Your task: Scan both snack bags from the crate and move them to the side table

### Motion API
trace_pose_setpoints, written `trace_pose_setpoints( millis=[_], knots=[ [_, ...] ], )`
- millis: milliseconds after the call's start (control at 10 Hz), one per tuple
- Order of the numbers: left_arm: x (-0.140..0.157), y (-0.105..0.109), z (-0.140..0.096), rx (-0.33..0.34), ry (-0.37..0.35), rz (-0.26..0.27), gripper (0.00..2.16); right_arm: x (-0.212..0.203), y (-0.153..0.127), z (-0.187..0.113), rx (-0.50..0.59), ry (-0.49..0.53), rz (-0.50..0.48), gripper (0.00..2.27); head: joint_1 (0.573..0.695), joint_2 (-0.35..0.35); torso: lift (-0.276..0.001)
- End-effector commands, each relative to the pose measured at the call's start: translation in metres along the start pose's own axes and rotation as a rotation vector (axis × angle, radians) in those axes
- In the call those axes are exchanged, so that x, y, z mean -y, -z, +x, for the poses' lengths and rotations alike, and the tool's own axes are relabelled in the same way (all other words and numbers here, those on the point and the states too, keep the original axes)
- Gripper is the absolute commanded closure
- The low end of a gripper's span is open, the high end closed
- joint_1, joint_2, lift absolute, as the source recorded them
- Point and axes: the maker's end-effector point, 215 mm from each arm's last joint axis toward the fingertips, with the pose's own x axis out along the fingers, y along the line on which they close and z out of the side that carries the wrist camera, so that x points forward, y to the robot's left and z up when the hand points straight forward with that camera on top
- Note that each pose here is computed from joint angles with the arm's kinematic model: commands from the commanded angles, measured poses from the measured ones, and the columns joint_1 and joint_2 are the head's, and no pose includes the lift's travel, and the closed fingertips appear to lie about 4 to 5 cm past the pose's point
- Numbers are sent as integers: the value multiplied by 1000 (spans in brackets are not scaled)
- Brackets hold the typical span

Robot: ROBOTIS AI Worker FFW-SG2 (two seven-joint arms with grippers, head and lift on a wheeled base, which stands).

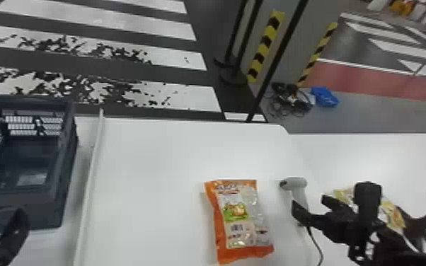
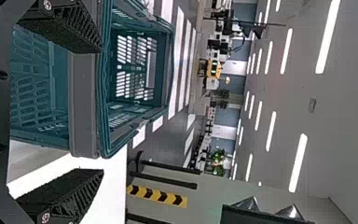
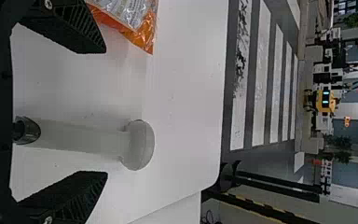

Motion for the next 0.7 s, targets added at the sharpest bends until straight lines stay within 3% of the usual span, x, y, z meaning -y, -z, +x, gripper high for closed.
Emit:
trace_pose_setpoints(
  millis=[0, 400, 600],
  knots=[
    [1, -2, 2, 4, 4, 2, 83, 5, 5, 7, -16, -1, 13, 60, 695, -344, -99],
    [1, 1, 2, -5, 4, 5, 83, 7, 16, 30, -63, -51, 35, 167, 695, -350, -99],
    [1, 0, 3, -3, 7, 7, 83, 9, 21, 33, -91, -66, 39, 664, 695, -346, -99]
  ],
)
